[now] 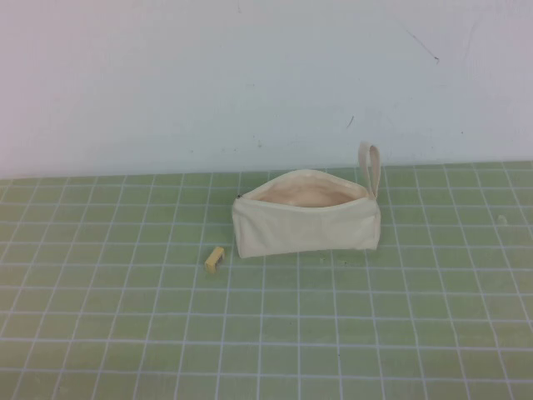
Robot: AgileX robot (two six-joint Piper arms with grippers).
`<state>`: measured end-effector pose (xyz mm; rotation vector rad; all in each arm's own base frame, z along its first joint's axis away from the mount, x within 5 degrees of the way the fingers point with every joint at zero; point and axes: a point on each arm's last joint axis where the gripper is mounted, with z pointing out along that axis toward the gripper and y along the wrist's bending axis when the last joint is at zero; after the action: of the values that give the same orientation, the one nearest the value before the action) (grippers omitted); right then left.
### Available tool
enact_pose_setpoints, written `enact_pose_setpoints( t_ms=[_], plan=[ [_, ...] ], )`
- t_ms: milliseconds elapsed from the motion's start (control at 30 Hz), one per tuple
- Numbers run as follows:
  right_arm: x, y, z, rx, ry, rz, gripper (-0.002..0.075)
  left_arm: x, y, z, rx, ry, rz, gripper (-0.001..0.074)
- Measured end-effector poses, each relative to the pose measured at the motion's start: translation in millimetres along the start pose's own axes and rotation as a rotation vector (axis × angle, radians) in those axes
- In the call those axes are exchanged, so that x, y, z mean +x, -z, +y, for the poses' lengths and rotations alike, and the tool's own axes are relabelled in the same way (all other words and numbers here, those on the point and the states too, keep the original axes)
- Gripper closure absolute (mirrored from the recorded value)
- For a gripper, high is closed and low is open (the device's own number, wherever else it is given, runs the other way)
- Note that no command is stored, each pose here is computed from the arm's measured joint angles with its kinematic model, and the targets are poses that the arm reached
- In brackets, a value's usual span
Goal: Put eraser into pencil case
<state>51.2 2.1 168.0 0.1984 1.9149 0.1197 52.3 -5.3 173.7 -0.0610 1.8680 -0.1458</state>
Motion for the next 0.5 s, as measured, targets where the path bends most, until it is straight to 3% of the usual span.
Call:
enact_pose_setpoints(
  t_ms=[367,500],
  plan=[
    [-0.3,0.0,-1.6,0.015,0.053,-0.003,0.0726,0.0,0.0,0.0,0.0,0.0,0.0,0.0736],
    [-0.7,0.1,-2.4,0.021,0.201,-0.004,0.0726,0.0,0.0,0.0,0.0,0.0,0.0,0.0736]
  ],
)
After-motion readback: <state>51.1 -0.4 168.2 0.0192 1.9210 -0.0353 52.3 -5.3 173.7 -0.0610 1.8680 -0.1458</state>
